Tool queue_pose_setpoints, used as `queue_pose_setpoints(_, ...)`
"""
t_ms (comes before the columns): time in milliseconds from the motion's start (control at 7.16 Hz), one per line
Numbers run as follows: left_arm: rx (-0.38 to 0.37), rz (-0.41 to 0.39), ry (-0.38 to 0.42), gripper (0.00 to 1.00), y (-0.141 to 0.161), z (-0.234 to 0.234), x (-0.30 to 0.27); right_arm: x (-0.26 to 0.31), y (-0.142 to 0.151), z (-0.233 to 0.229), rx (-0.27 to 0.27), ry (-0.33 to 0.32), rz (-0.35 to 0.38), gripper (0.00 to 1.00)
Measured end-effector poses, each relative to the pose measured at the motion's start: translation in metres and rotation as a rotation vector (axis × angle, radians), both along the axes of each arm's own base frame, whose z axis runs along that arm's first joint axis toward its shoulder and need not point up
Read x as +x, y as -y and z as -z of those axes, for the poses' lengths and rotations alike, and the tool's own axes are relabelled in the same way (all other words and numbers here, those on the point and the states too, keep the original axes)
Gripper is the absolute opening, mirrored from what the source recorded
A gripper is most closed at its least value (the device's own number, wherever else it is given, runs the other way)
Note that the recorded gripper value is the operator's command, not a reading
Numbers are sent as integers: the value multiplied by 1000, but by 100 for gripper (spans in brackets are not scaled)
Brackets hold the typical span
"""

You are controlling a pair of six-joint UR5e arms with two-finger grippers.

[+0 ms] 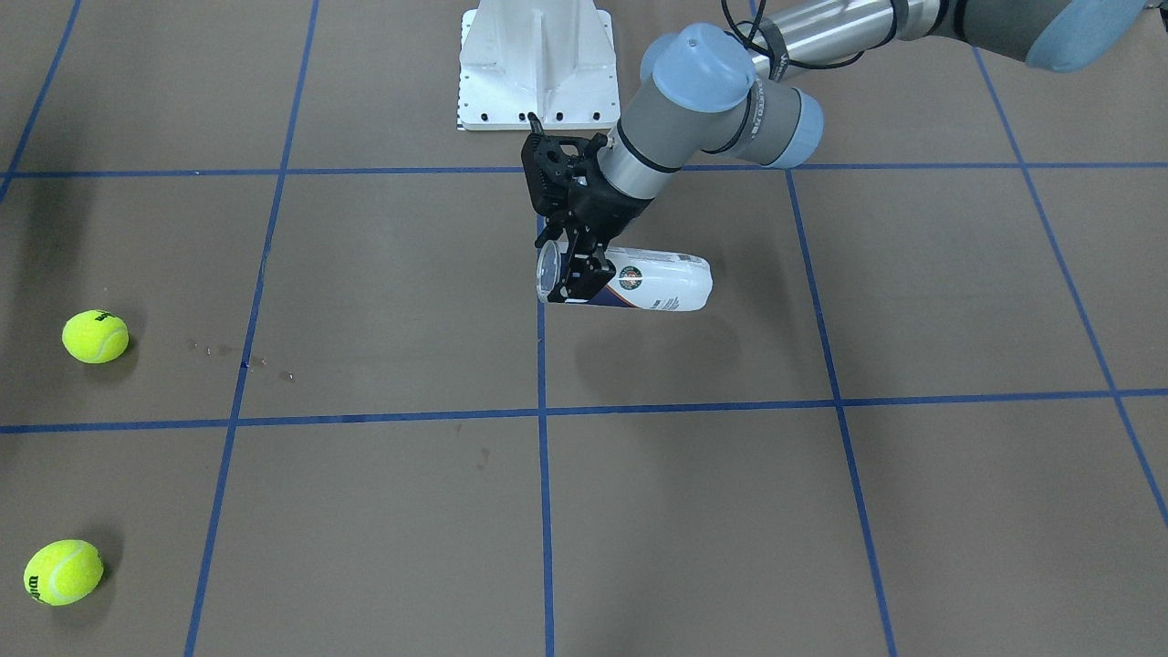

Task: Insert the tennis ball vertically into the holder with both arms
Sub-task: 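Hold the can with the left gripper and begin tilting it upward, then rotate the can upright with the left gripper and set it on the table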

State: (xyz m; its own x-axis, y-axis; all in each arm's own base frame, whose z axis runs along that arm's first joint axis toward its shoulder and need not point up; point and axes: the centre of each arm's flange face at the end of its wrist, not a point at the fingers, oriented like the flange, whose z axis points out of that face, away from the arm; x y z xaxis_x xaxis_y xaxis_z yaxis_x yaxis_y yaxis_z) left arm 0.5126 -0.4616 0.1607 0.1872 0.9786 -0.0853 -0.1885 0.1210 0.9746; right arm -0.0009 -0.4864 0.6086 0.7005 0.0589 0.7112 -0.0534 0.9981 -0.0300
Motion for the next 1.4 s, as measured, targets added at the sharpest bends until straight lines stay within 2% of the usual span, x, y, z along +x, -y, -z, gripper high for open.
queue_pose_setpoints(558,-73,73,-387,61,6,-20,-5,0,0,0,1,0,0,99)
queue_pose_setpoints(977,-100,122,-669,62,6,-32,-21,0,0,0,2,0,1,99)
queue_pose_setpoints(1396,-78,161,-926,64,0,-66,-19,0,0,0,1,1,0,99)
